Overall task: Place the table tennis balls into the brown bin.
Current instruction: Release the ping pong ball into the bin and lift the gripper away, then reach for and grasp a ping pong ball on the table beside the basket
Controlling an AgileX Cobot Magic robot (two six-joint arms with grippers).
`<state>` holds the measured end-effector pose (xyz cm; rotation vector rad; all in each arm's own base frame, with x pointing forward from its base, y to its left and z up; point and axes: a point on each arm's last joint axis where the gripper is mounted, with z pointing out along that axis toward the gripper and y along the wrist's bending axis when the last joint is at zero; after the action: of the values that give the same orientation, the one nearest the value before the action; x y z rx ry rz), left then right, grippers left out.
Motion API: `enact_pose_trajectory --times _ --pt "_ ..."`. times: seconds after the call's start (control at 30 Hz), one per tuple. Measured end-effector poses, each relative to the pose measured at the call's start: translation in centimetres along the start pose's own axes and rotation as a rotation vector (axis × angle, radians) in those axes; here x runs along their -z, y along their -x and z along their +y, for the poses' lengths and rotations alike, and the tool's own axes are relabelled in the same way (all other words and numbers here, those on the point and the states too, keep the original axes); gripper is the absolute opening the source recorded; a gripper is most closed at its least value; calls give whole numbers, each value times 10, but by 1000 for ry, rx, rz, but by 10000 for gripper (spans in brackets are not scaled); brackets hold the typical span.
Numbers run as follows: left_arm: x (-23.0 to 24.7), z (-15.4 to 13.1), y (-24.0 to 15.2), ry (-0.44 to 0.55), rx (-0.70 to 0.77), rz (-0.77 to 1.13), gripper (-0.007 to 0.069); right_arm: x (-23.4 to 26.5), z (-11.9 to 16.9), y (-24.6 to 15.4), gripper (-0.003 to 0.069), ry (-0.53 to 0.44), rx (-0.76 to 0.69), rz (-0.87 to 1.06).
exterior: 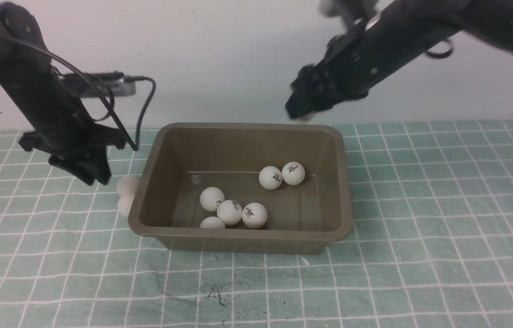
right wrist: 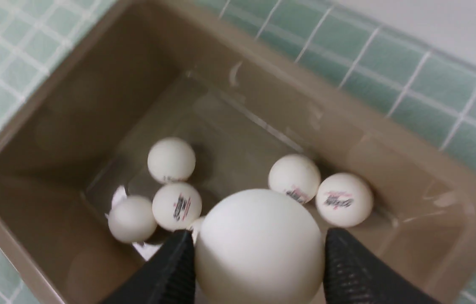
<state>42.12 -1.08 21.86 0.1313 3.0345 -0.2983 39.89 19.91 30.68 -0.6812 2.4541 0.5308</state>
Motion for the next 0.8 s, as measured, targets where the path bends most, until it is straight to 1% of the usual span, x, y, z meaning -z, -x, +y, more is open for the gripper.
enact_pose_trajectory --times 0.07,0.1,0.13,0.2,0.3,0.37,0.43,0.47,0.5,0.53,0.6,0.67,0.7,0.73,0.77,0.8 --pt "-12 2 2 -15 11 24 314 -7 2 -2 452 -2 -9 19" --pt "-23 4 4 -21 19 39 403 -11 4 -3 524 -3 -15 28" --pt "-30 5 5 -21 23 42 445 -11 5 -3 565 -4 -17 28" --pt "-42 8 8 -23 31 42 502 -11 5 -3 621 -7 -16 28" --pt "-52 9 10 -27 39 41 532 -11 4 -3 650 -13 -15 27" --pt "-62 11 12 -40 51 49 526 -9 4 -3 659 -23 -8 23" --pt "-67 11 12 -43 55 58 484 -6 4 -2 657 -33 -1 16" --pt "-70 12 12 -44 57 63 415 -4 4 -1 649 -39 5 8" --pt "-71 12 12 -45 57 64 415 -4 4 -1 648 -40 5 8" --pt "-71 11 11 -44 53 79 342 -2 3 0 632 -57 20 7" --pt "-61 10 9 -33 40 89 354 0 1 -1 611 -83 36 19" --pt "-40 7 11 -12 22 54 355 3 -1 -4 582 -111 48 50" --pt "-39 7 11 -11 20 53 355 3 -1 -4 580 -114 49 54" --pt "-14 0 13 -8 7 -16 355 9 -4 -7 549 -148 45 86" --pt "8 -7 14 -19 -7 -74 355 14 -5 -8 533 -168 41 102" --pt "22 -16 14 -34 -30 -112 355 19 -6 -9 517 -183 39 107"
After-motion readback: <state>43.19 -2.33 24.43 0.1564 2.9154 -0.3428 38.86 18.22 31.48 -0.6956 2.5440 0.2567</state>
